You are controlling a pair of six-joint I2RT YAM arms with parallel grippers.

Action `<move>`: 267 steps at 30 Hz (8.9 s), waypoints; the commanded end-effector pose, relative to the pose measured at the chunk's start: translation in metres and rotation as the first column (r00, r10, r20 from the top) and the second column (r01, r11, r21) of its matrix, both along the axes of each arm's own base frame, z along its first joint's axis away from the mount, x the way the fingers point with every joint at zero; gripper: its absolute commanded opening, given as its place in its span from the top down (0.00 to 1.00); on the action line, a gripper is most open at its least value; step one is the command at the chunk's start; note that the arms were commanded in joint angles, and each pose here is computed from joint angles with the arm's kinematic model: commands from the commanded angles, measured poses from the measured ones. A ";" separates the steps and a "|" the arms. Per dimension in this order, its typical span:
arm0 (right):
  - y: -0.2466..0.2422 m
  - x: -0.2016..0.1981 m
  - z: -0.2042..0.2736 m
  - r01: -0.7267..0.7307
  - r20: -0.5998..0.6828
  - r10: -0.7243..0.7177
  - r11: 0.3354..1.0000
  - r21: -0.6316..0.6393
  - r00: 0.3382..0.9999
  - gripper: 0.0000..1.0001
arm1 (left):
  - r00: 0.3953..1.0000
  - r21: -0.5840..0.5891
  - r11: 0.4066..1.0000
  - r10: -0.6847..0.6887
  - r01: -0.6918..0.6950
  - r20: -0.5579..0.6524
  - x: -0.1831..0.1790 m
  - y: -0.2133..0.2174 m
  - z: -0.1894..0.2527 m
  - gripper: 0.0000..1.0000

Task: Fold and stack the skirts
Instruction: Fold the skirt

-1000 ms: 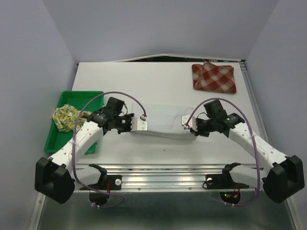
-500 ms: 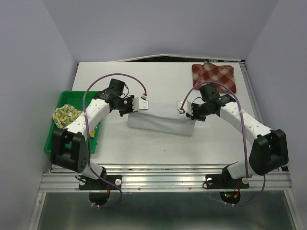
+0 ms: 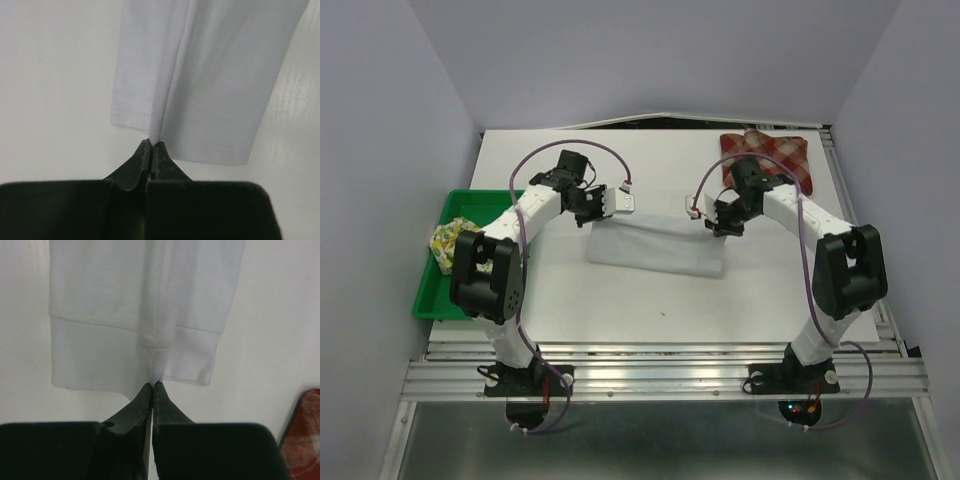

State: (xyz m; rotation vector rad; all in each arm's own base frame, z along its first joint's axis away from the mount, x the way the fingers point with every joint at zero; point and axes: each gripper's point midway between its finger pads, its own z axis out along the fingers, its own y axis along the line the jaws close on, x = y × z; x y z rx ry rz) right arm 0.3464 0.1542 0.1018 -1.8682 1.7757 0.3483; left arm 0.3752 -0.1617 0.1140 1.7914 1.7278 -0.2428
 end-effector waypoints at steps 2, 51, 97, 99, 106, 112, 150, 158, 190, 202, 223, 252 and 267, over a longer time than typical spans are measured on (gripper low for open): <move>-0.003 0.028 -0.013 0.026 -0.033 -0.025 1.000 0.016 0.999 0.95 | 0.995 -0.017 0.997 0.077 -0.076 0.057 0.046 0.005 -0.002 1.00; 0.067 -0.079 -0.039 0.750 -0.900 -0.341 0.661 -0.025 0.271 0.68 | 0.864 -0.190 0.843 0.491 -0.503 -0.107 0.090 -0.049 0.014 0.47; 0.107 -0.101 -0.084 0.822 -0.805 -0.545 0.553 -0.134 0.236 0.87 | 0.562 -0.155 0.569 0.665 -0.808 -0.491 0.021 -0.089 0.007 0.48; 0.117 -0.110 -0.078 0.813 -0.822 -0.515 0.571 -0.116 0.244 0.88 | 0.544 -0.090 0.582 0.680 -0.808 -0.492 0.018 -0.085 -0.019 0.53; 0.153 -0.126 -0.054 0.782 -0.875 -0.408 0.621 -0.057 0.260 0.80 | 0.559 0.020 0.662 0.649 -0.750 -0.515 0.043 -0.104 -0.087 0.71; 0.166 -0.101 -0.020 0.827 -0.877 -0.376 0.560 0.041 0.298 0.78 | 0.669 -0.081 0.722 0.586 -0.687 -0.457 0.108 -0.137 -0.066 0.77; 0.131 0.134 -0.008 0.986 -0.662 -0.731 0.106 0.133 0.167 0.63 | 0.708 -0.059 0.733 0.627 -0.677 -0.325 -0.168 -0.095 -0.020 0.38; 0.135 0.141 -0.018 0.987 -0.646 -0.746 0.102 0.128 0.161 0.63 | 0.705 0.028 0.770 0.598 -0.638 -0.380 -0.184 -0.106 -0.043 0.42; 0.146 0.154 -0.003 0.978 -0.663 -0.720 0.118 0.173 0.204 0.99 | 0.717 -0.008 0.762 0.605 -0.647 -0.345 -0.177 -0.102 -0.032 1.00; 0.142 0.170 0.050 0.954 -0.647 -0.720 0.071 0.290 0.250 0.99 | 0.779 -0.109 0.800 0.529 -0.590 -0.337 -0.192 -0.108 0.000 1.00; 0.135 0.156 -0.028 0.990 -0.614 -0.778 0.089 0.107 0.136 0.68 | 0.774 -0.058 0.808 0.538 -0.587 -0.334 -0.191 -0.111 -0.018 1.00; 0.142 0.178 0.040 0.965 -0.627 -0.747 0.073 0.251 0.220 0.99 | 0.780 -0.087 0.810 0.520 -0.579 -0.347 -0.194 -0.118 0.011 1.00; 0.122 0.181 0.032 0.966 -0.577 -0.795 0.040 0.255 0.185 0.99 | 0.814 -0.087 0.846 0.472 -0.526 -0.339 -0.208 -0.133 0.012 1.00</move>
